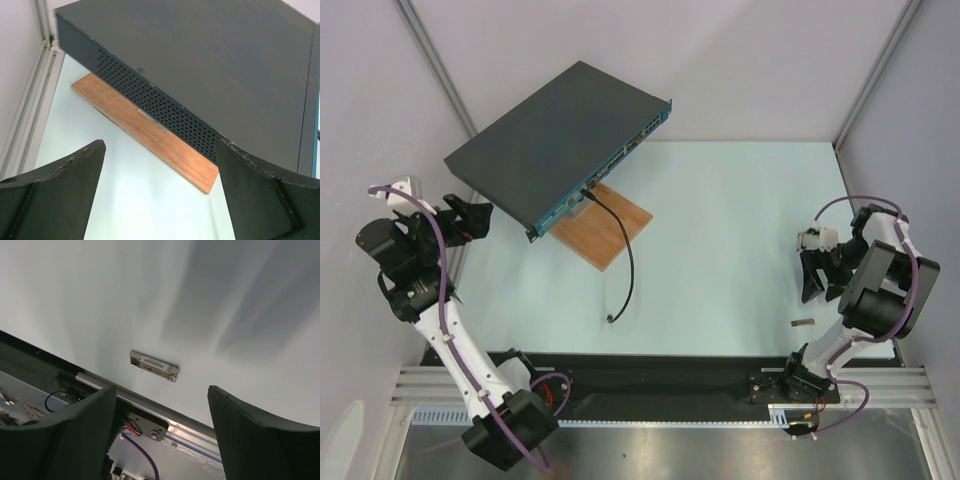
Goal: Insert the plug into the switch port
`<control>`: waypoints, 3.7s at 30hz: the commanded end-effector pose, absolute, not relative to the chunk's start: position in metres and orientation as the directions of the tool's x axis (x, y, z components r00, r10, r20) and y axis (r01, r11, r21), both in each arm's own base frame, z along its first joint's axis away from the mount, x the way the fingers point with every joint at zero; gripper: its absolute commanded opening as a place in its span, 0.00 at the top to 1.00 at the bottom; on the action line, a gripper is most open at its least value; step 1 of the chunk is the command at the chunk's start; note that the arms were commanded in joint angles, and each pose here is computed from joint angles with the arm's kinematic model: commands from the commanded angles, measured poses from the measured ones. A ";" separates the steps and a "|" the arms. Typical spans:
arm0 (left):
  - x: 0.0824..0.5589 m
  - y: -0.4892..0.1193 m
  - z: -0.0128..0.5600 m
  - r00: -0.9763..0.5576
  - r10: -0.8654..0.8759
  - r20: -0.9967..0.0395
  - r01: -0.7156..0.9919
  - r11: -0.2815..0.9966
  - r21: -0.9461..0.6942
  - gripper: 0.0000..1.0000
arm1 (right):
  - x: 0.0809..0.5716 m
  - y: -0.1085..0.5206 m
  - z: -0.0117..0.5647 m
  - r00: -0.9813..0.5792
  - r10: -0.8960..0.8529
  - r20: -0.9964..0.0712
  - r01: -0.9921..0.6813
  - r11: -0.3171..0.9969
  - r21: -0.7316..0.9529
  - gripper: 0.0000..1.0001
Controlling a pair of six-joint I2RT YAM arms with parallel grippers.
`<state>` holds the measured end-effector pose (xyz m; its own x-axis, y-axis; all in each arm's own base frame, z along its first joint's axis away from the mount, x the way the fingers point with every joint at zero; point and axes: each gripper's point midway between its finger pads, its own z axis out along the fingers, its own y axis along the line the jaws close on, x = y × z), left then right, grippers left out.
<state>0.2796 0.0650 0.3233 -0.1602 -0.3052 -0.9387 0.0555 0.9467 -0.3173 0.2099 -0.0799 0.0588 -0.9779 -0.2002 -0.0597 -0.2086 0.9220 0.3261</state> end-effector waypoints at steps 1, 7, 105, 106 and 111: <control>0.281 0.052 0.341 -0.139 -0.156 -0.978 0.196 0.964 -0.182 0.04 | 0.183 -0.070 0.074 -0.955 -0.290 -0.054 -0.290 0.890 0.351 0.21; 0.286 0.046 0.341 -0.137 -0.123 -0.983 0.246 0.957 -0.154 0.04 | 0.180 -0.084 0.069 -0.917 -0.389 -0.083 -0.398 0.893 0.211 0.18; 0.242 -0.311 0.325 -0.705 0.022 -0.709 0.678 0.311 -0.665 1.00 | 0.242 0.283 0.366 0.297 -0.405 -0.865 -0.910 0.155 -0.385 1.00; 0.239 -0.312 0.334 -0.727 -0.002 -0.686 0.663 0.258 -0.703 1.00 | 0.242 0.282 0.365 0.298 -0.411 -0.862 -0.909 0.153 -0.387 0.79; 0.247 -0.293 0.349 -0.777 -0.100 -0.622 0.601 0.178 -0.779 1.00 | 0.248 0.265 0.352 0.282 -0.454 -0.845 -0.899 0.184 -0.398 0.32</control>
<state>0.2549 -0.3009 0.3120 -0.7754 -0.0370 -0.6303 0.5930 0.3001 -0.7472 0.2473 0.2777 0.3306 0.2252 -0.4772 -0.8494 -0.9324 0.1473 -0.3299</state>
